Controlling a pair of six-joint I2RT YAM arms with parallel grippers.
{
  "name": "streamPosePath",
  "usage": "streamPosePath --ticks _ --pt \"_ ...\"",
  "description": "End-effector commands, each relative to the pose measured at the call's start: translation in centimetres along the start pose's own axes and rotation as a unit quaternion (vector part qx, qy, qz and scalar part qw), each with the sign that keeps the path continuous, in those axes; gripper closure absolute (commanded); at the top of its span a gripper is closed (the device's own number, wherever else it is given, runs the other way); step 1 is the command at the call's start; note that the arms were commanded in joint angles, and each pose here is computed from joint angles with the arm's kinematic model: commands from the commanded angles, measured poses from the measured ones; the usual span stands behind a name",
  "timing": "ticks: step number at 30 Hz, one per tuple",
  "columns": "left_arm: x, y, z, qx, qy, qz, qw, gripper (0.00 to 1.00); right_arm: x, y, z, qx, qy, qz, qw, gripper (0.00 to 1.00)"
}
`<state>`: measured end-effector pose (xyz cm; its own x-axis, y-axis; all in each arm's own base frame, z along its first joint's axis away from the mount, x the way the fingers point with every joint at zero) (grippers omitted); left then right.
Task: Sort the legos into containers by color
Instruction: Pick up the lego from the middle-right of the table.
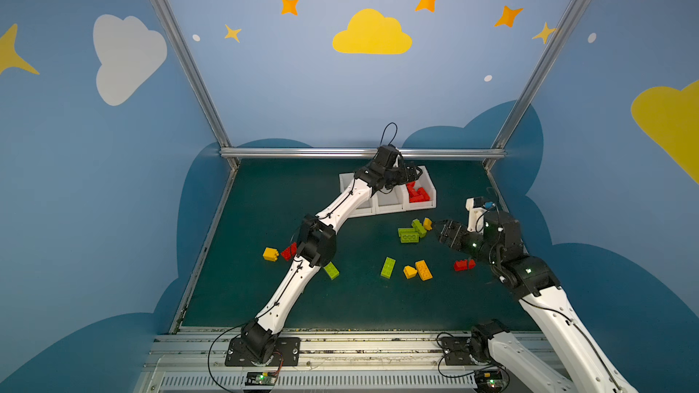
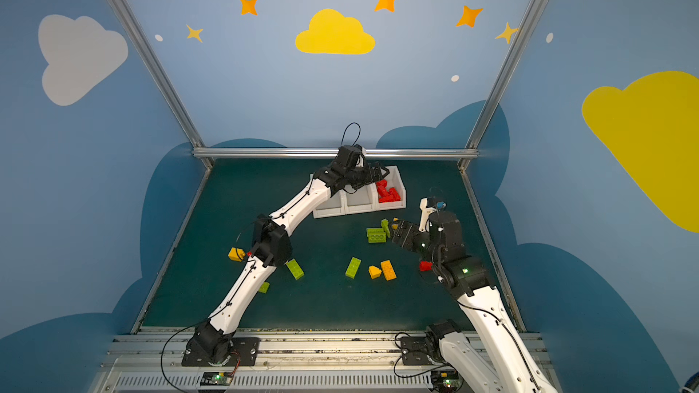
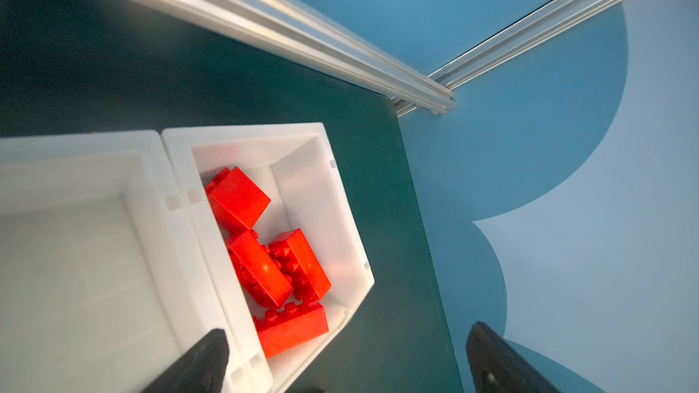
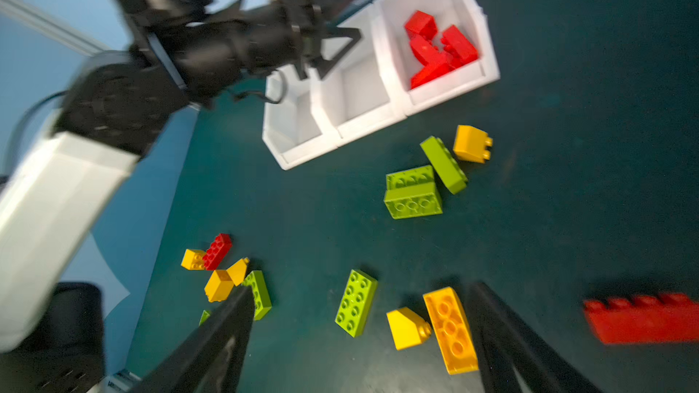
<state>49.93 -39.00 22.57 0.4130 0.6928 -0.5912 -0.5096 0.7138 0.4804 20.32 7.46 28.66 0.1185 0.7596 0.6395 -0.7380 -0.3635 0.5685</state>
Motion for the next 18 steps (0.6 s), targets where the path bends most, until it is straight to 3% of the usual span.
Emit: streamPosePath --ticks 1,8,14,18 --pt "-3.6 5.6 2.3 -0.030 -0.050 0.001 0.998 0.03 -3.1 0.7 -0.2 0.030 -0.058 -0.120 0.991 0.14" --pt "-4.0 11.9 -1.1 -0.079 -0.065 0.040 0.994 0.03 -7.1 1.1 -0.4 0.046 -0.151 -0.236 0.959 0.14" --pt "-1.2 16.6 -5.7 -0.088 -0.063 0.101 0.989 0.03 -9.7 -0.2 -1.6 0.084 -0.219 -0.257 0.938 0.12" --pt "0.8 18.4 -9.6 -0.071 -0.038 0.109 0.991 0.04 -11.0 -1.8 -2.2 0.105 -0.250 -0.256 0.928 0.12"
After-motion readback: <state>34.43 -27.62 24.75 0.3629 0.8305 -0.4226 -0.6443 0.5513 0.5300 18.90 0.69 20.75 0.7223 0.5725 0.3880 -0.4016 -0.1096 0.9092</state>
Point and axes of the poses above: each gripper's point midway between its finger pads, its own y axis back along the fingers, its own x axis along the line the jaws close on, z = x × y, the point moved 8 cm from there along y, back along the fingers, and after that the axes turned 12 degrees about -y, right-handed, at the moved point
